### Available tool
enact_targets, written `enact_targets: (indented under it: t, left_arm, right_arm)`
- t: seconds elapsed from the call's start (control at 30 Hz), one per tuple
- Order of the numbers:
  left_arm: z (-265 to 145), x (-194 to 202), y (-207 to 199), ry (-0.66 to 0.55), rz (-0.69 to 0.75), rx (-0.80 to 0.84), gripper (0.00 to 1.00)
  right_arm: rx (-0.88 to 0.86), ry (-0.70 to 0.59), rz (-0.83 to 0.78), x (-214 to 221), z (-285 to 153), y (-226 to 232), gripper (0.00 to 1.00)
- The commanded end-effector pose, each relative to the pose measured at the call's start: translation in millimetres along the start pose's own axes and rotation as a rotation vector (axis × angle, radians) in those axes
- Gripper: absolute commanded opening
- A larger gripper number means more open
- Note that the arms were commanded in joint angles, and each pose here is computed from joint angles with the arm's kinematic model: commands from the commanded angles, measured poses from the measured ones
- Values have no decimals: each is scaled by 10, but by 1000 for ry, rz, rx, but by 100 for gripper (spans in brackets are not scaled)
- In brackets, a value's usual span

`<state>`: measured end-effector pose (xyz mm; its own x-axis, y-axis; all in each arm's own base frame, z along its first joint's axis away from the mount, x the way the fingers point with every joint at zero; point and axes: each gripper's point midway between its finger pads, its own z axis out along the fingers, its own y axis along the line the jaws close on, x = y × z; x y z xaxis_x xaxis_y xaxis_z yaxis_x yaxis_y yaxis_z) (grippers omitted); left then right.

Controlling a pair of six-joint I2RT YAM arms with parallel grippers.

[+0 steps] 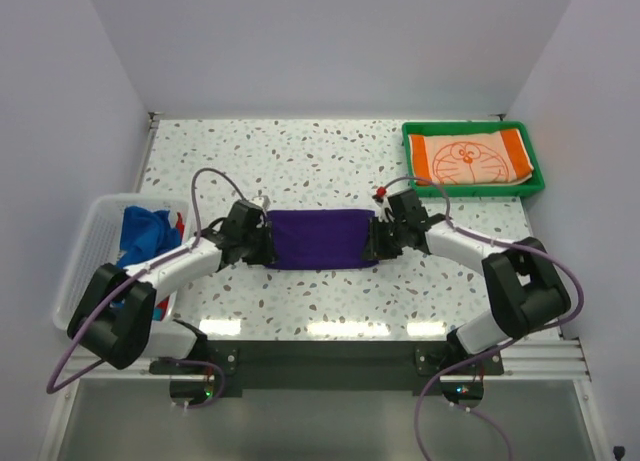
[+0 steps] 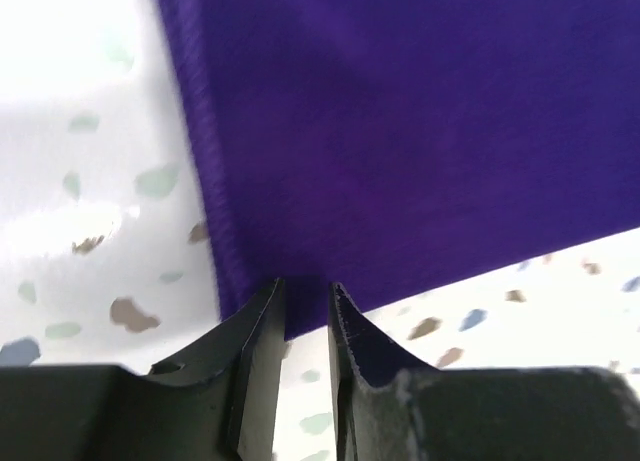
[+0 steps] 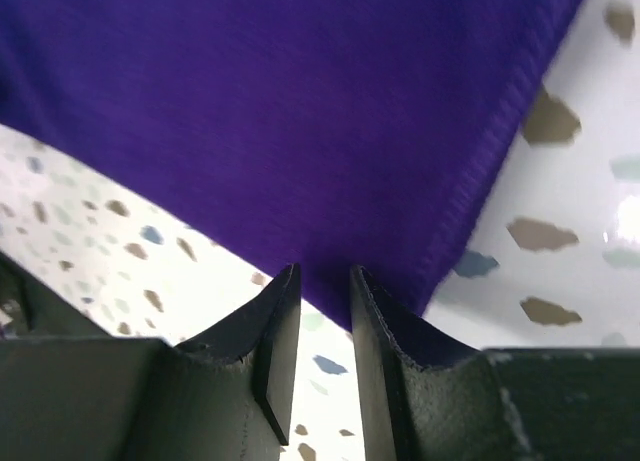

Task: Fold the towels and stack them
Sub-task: Fold the towel

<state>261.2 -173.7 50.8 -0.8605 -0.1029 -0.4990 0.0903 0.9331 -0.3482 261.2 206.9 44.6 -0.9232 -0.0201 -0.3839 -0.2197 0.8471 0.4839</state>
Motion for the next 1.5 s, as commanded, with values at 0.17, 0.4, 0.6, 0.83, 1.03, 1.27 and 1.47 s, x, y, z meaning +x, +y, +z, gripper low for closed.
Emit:
enact_targets:
  t: [0.17,0.4,0.6,0.83,1.03,1.27,1.47]
  left_arm:
    - [55,278,328,-16,-96,-115,25]
    - [-289,33,242,-102,-121,-113,41]
    - [-506,-618,-114,-234,-99,-40,53]
    - [-36,-1022,-112,-247,-71,-86,48]
    - [516,-891,108,-139,-85,-152,41]
    - [736,-705,464,-65,-100,-259,40]
    - [482,-1158,196,-130,-6,-216,59]
  right_arm:
    - [127,-43,54,80,34,-319,28]
    - [101,-134,38,-265,-271,-232,29]
    - [53,-218,-10,-805,-382,3,29]
    - [25,-293,34,-1347,-180,-124,27]
    - [19,-232,91,-1326,200,-393,25]
    - [88,-190,161,-1164,381,-818,21]
    - [84,-231,128,-1309,-132,-588,29]
